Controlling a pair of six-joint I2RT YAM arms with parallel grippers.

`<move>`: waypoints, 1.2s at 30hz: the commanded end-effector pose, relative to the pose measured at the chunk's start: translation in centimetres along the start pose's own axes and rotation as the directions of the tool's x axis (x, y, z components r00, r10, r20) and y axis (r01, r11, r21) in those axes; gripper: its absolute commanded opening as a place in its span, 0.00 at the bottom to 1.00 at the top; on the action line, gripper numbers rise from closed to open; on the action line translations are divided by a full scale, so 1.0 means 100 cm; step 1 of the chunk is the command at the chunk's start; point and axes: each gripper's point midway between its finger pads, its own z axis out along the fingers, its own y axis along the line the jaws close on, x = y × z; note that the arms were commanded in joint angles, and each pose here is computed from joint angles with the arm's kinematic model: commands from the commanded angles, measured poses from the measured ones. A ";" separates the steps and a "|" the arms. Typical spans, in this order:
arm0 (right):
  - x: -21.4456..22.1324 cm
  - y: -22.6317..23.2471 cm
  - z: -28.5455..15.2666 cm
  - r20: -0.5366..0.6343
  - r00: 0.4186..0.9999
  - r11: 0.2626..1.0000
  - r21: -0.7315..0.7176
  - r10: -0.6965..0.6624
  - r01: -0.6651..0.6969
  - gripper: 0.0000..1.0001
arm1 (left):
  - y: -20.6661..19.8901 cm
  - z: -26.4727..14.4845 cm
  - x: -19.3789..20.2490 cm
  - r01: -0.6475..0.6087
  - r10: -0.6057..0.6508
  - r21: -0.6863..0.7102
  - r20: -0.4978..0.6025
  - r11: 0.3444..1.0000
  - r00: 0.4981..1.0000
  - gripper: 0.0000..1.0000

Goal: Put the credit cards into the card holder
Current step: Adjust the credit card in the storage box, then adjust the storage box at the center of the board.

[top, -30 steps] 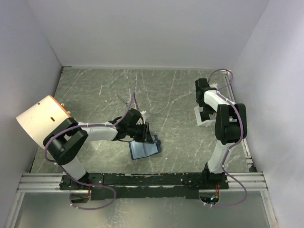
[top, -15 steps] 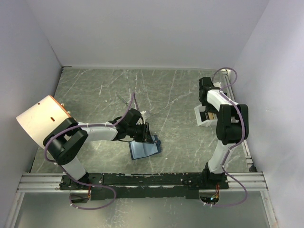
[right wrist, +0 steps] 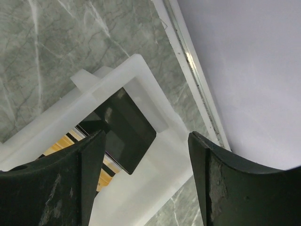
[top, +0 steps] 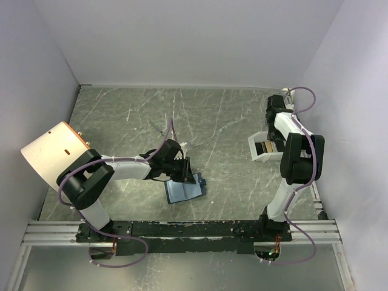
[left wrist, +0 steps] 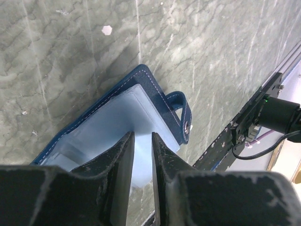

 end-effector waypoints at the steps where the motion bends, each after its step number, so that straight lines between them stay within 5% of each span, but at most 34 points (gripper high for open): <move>1: -0.016 0.010 -0.003 0.017 0.999 0.991 -0.130 0.028 -0.025 0.70 | -0.002 0.008 -0.004 -0.020 0.020 0.020 0.000 1.000 1.000 0.32; 15: -0.010 0.052 -0.007 0.011 0.999 0.926 -0.376 -0.038 0.039 0.47 | 0.007 0.005 -0.002 -0.028 0.028 -0.030 0.000 0.999 1.000 0.32; 27: 0.004 0.093 -0.042 0.039 0.994 0.870 -0.481 -0.106 0.112 0.47 | 0.017 -0.003 0.003 -0.009 0.011 -0.076 0.021 0.997 1.000 0.32; 36: 0.036 0.090 -0.055 -0.051 0.998 0.893 -0.450 -0.022 -0.004 0.45 | 0.024 -0.004 0.009 0.011 -0.009 -0.092 0.021 0.996 1.000 0.32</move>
